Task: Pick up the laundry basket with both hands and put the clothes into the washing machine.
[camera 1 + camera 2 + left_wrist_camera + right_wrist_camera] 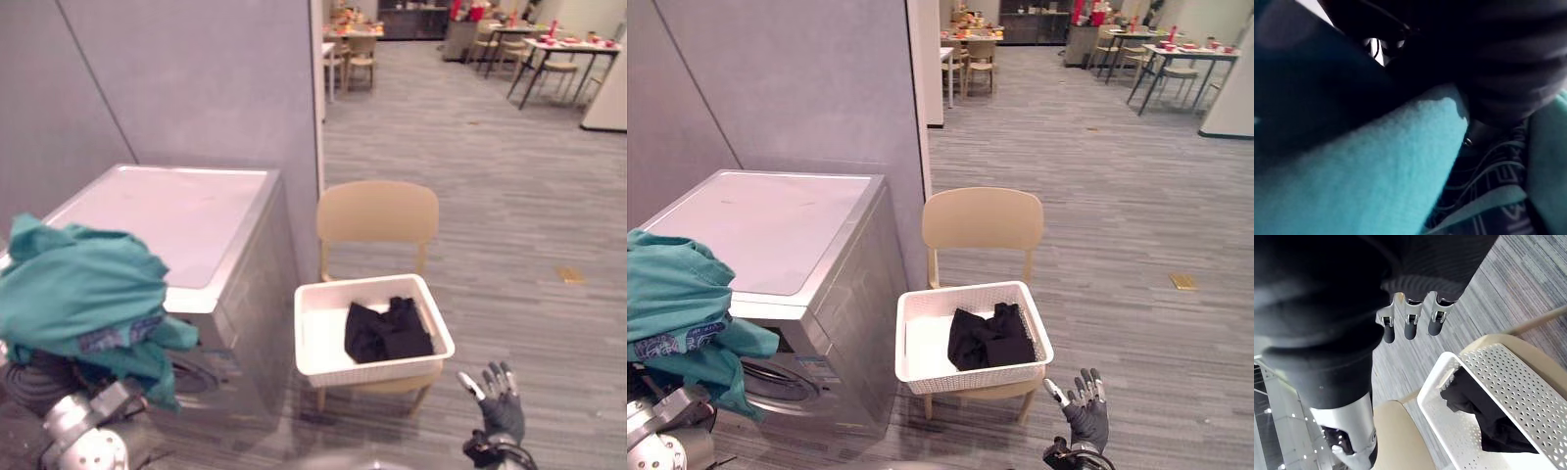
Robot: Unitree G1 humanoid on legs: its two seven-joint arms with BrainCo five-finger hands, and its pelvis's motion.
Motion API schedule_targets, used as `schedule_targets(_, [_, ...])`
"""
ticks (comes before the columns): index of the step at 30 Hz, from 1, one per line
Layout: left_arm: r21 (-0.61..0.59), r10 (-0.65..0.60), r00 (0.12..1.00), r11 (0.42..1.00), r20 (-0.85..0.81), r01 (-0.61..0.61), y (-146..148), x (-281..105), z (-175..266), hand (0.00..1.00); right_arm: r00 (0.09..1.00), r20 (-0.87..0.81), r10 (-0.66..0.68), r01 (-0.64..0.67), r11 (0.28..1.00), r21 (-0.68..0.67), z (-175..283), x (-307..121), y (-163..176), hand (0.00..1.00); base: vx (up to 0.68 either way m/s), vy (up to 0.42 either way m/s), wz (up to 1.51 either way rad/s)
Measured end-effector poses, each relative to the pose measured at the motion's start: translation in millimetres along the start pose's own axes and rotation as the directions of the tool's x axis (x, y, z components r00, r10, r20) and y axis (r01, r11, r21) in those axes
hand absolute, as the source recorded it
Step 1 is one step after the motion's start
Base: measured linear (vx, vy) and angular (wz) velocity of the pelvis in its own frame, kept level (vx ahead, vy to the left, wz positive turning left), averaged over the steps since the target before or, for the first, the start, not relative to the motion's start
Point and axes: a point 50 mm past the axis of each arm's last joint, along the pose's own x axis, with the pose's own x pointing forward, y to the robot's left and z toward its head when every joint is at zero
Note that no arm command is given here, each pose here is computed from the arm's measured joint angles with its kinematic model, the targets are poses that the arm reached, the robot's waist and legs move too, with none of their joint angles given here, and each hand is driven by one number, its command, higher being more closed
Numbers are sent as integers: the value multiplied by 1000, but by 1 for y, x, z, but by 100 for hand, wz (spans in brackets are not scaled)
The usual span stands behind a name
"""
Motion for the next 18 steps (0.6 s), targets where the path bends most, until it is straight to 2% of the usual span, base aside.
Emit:
schedule_targets(4, [57, 55, 987, 997, -151, -47, 13, -13, -33, 100, 995, -98, 26, -27, 1000, -12, -20, 0, 0, 0, 16, -26, 44])
schedule_targets(7, [119, 91, 944, 991, -319, -55, 25, -33, -67, 100, 985, -165, 53, -56, 998, -11, -36, 4, 6, 0, 14, -27, 27])
schedule_targets(12, [148, 73, 858, 989, -509, 4, 29, -59, -101, 100, 948, -318, 11, -10, 1000, 5, -70, 8, 7, 0, -8, -70, 41])
schedule_targets(15, [103, 29, 840, 994, -542, 32, 18, -60, -107, 100, 925, -378, -32, 31, 999, -9, -82, 14, 8, 0, -108, -167, 86])
schedule_targets(17, [39, -54, 823, 995, -565, 91, -2, -59, -116, 100, 920, -384, -73, 64, 997, -38, -81, 24, 5, 0, -129, -123, 159])
schedule_targets(18, [-11, -119, 814, 991, -568, 137, -22, -56, -121, 100, 905, -408, -119, 110, 993, -45, -85, 25, -1, 0, -73, -33, 211])
